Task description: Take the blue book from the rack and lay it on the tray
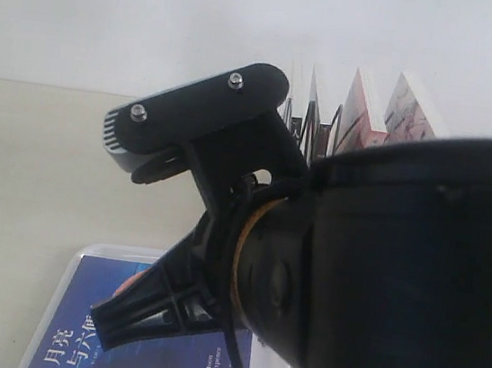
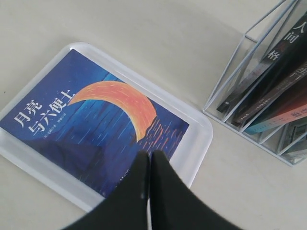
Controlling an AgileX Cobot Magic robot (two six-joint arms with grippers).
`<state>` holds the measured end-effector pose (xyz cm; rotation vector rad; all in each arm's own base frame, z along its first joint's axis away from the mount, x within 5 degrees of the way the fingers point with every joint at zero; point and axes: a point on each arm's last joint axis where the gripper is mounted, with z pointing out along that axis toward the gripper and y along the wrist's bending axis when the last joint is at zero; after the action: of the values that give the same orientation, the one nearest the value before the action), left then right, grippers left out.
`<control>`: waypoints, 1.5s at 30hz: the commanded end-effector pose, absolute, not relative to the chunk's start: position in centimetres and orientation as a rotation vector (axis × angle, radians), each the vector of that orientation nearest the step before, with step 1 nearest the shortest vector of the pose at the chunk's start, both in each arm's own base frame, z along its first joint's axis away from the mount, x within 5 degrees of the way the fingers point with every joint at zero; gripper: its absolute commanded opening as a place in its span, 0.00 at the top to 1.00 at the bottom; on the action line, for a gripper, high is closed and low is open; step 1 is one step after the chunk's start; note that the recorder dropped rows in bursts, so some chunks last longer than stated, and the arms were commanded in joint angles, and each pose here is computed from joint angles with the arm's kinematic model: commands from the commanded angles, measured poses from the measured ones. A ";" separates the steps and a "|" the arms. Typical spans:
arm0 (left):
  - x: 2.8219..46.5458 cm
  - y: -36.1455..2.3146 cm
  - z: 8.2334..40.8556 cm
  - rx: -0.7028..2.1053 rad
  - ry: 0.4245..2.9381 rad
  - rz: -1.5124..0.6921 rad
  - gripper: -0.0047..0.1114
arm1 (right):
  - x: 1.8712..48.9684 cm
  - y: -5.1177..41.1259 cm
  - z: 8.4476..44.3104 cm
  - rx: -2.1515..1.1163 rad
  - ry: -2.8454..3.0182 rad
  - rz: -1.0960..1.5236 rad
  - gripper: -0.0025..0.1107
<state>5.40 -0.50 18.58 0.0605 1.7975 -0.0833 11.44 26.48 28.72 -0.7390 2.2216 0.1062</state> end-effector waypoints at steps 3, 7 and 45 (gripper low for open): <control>5.4 -0.5 18.5 0.052 1.793 -0.087 0.92 | 11.5 26.5 29.0 -0.759 2.181 0.098 0.98; 5.4 -0.5 18.5 0.052 1.793 -0.087 0.92 | 11.9 26.0 29.1 -0.808 2.137 -0.023 0.98; 5.4 -0.5 18.5 0.052 1.793 -0.087 0.92 | 11.6 4.2 23.7 -0.048 1.887 0.408 0.98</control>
<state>5.40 -0.50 18.58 0.0605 1.7975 -0.0833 12.73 4.97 23.75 -0.0568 1.9421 0.3656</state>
